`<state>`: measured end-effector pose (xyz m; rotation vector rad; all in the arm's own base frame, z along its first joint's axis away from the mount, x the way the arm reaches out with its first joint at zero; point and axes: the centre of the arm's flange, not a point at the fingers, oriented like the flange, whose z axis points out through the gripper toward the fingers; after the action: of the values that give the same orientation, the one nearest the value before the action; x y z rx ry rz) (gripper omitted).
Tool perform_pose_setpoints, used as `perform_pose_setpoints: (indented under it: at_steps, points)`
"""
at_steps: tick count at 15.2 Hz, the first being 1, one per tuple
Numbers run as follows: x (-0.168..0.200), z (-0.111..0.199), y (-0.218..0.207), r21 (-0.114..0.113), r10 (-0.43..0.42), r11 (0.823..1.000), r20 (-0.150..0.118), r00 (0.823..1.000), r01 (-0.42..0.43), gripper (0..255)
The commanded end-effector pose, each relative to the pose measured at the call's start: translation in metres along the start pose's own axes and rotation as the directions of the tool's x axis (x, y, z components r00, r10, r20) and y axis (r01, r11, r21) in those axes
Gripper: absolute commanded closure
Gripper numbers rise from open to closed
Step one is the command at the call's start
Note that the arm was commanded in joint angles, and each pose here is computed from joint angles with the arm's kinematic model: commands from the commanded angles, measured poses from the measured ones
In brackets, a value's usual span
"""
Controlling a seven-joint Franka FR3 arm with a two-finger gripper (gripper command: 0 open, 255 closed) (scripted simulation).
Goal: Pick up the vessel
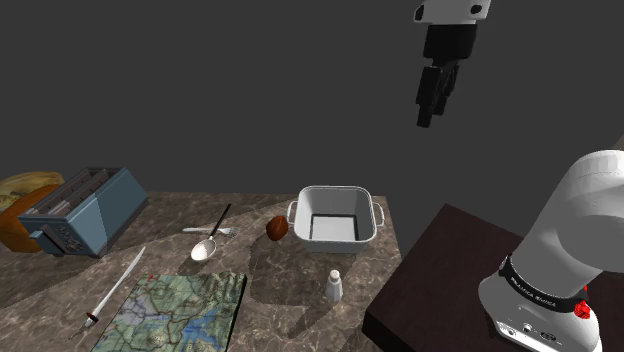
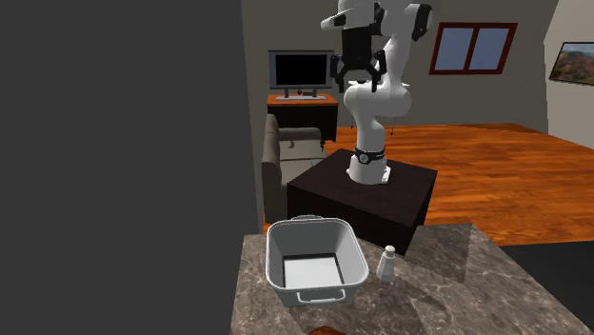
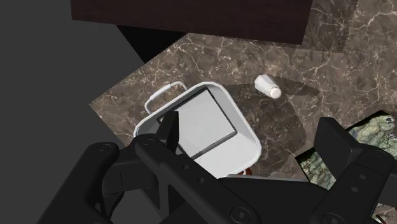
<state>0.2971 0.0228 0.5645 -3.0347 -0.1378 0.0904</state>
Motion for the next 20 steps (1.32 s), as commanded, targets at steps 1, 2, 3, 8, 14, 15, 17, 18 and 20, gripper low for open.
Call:
perform_pose_setpoints:
  at_steps: [1,2,3,8,14,15,17,18,20]
  points:
    - [0.000,0.000,0.000,0.000,0.000,1.000,0.000,1.000,0.000,0]
    - [0.007,0.010,0.006,0.001,0.002,1.000,0.000,1.000,-0.002,0]
    - [0.014,0.019,0.012,0.002,0.004,1.000,0.000,1.000,-0.004,0]
    - [0.047,0.067,0.043,0.007,0.013,1.000,0.001,1.000,-0.013,0]
    - [0.088,0.126,0.080,0.014,0.024,1.000,0.002,1.000,-0.024,0]
    - [0.094,0.135,0.086,0.015,0.026,1.000,0.002,1.000,-0.026,0]
    - [0.108,0.155,0.098,0.017,0.029,0.999,0.003,1.000,-0.029,0]
    - [0.114,0.164,0.104,0.018,0.031,0.999,0.003,1.000,-0.031,0]
    - [0.127,0.184,0.117,0.020,0.035,0.999,0.003,0.999,-0.035,0]
